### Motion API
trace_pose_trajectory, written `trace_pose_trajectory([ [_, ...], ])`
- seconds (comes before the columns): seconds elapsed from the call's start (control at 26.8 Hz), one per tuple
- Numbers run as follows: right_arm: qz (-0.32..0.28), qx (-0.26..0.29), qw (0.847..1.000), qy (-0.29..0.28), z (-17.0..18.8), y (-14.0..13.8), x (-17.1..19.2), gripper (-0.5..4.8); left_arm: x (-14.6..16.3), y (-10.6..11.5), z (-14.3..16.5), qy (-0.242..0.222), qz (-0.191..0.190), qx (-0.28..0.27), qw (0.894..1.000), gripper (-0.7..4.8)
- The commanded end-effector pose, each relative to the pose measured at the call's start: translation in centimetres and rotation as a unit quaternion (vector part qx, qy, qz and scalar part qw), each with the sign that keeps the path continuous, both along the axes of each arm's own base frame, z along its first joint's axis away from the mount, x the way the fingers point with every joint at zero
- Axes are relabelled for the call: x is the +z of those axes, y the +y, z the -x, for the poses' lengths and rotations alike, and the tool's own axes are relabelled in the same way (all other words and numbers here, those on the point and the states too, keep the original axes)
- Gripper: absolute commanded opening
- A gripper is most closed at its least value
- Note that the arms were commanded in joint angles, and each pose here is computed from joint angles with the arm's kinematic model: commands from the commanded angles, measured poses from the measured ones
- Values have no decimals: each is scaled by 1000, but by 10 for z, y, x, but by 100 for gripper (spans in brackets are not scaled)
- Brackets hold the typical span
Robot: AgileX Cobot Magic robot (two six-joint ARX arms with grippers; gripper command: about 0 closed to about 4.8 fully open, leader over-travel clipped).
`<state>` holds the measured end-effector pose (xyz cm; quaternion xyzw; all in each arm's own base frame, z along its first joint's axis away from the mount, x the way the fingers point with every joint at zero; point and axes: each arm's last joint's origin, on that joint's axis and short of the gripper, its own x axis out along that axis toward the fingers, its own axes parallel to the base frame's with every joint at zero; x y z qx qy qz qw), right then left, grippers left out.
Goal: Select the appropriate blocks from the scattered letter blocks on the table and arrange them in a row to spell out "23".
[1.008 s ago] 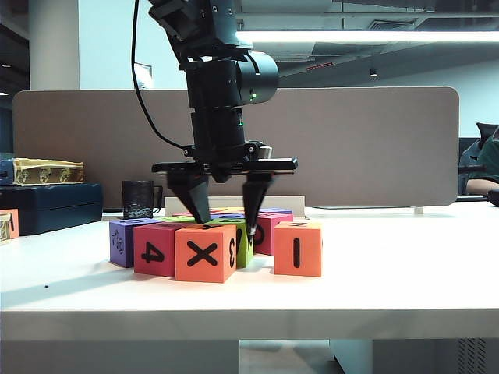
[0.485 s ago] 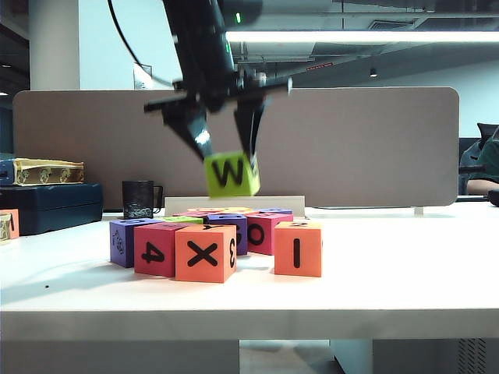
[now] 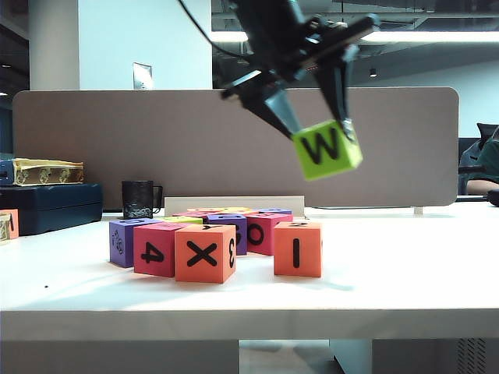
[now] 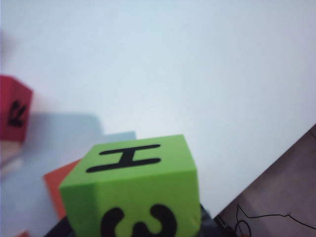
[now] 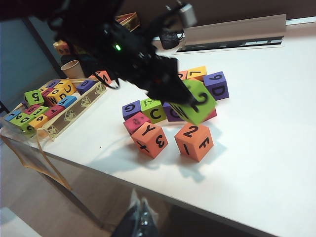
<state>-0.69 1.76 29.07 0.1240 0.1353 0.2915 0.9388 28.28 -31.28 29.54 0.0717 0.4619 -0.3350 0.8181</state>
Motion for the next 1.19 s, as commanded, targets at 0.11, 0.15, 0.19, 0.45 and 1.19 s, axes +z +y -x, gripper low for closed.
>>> trace_pose_trajectory([
  [0.11, 2, 0, 1000, -13, 2, 0, 1, -1, -18, -24, 0, -24, 4, -39, 999, 229],
  [0.15, 2, 0, 1000, -15, 2, 0, 2, -1, -23, -28, 2, -27, -3, -52, 998, 229],
  [0.19, 2, 0, 1000, -15, 2, 0, 2, -1, -27, -30, 2, -28, -8, -61, 998, 229],
  [0.45, 2, -1, 1000, -16, 2, 0, 2, -1, -67, -47, -1, -11, -45, -88, 995, 229],
  [1.19, 2, 0, 1000, -16, 2, 0, 2, -1, -85, -41, -9, -20, -115, -46, 992, 229],
])
